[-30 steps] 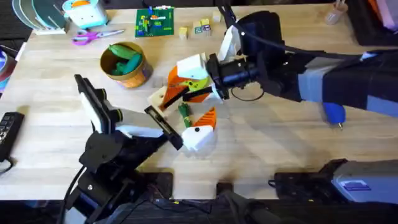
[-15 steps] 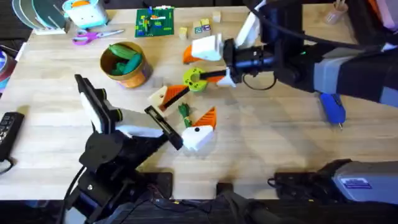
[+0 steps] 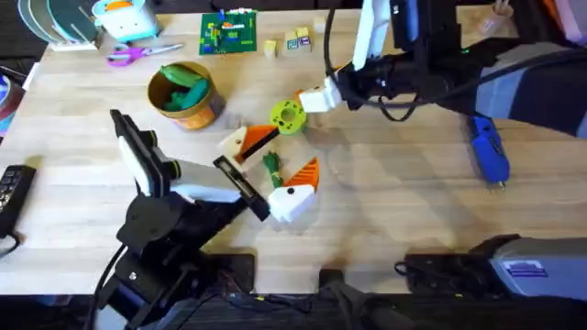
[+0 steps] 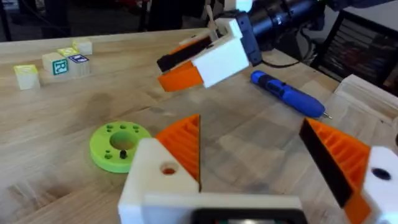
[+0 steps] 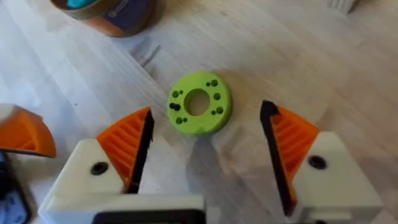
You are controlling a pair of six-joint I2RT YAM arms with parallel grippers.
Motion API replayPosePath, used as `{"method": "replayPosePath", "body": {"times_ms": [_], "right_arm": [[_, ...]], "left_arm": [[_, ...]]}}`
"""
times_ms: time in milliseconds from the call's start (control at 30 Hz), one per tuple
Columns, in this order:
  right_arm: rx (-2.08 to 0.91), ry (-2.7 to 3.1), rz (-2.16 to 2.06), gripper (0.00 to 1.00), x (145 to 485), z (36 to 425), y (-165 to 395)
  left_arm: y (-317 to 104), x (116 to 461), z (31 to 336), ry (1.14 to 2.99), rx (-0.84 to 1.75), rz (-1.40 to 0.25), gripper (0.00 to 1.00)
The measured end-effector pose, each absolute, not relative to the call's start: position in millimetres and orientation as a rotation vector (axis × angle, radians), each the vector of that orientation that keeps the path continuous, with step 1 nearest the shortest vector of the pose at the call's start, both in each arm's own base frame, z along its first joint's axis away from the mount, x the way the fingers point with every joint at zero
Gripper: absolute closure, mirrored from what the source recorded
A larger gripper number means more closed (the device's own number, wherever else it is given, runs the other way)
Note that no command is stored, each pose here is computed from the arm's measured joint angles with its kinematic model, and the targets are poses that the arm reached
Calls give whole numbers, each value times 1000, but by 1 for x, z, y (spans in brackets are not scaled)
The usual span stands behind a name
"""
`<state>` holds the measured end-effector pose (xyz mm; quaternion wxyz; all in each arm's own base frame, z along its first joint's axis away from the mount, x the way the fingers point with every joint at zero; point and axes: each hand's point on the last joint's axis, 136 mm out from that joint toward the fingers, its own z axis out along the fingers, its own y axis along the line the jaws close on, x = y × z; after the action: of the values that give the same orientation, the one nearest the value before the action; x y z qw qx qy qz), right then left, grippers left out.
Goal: Pick up the gripper from the table and insert it into the empty holder that is missing its gripper. Then pick up a screw, insert it into the mounting hole, and use the screwdriver to tighten it. Finally, clean up the table by picking up the vegetable and placing it into the bucket.
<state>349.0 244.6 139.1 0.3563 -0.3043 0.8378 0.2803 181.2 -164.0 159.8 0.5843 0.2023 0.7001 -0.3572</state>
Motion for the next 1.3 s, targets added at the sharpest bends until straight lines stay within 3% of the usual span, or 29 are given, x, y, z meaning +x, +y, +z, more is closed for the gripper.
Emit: {"method": "replayPosePath", "body": {"times_ms": [333, 700, 933, 1300], "right_arm": [[-973, 2031, 557, 8, 362, 134, 248], [-1143, 2007, 565, 14, 344, 103, 279], [-1199, 1888, 607, 43, 346, 112, 293], [-1242, 1895, 691, 133, 343, 83, 304]], "left_arm": [[-164, 181, 160, 1634, 472, -833, 9], [-164, 181, 160, 1633, 472, -833, 9], [-164, 181, 160, 1633, 472, -834, 9], [-164, 181, 160, 1634, 472, -834, 9]]}}
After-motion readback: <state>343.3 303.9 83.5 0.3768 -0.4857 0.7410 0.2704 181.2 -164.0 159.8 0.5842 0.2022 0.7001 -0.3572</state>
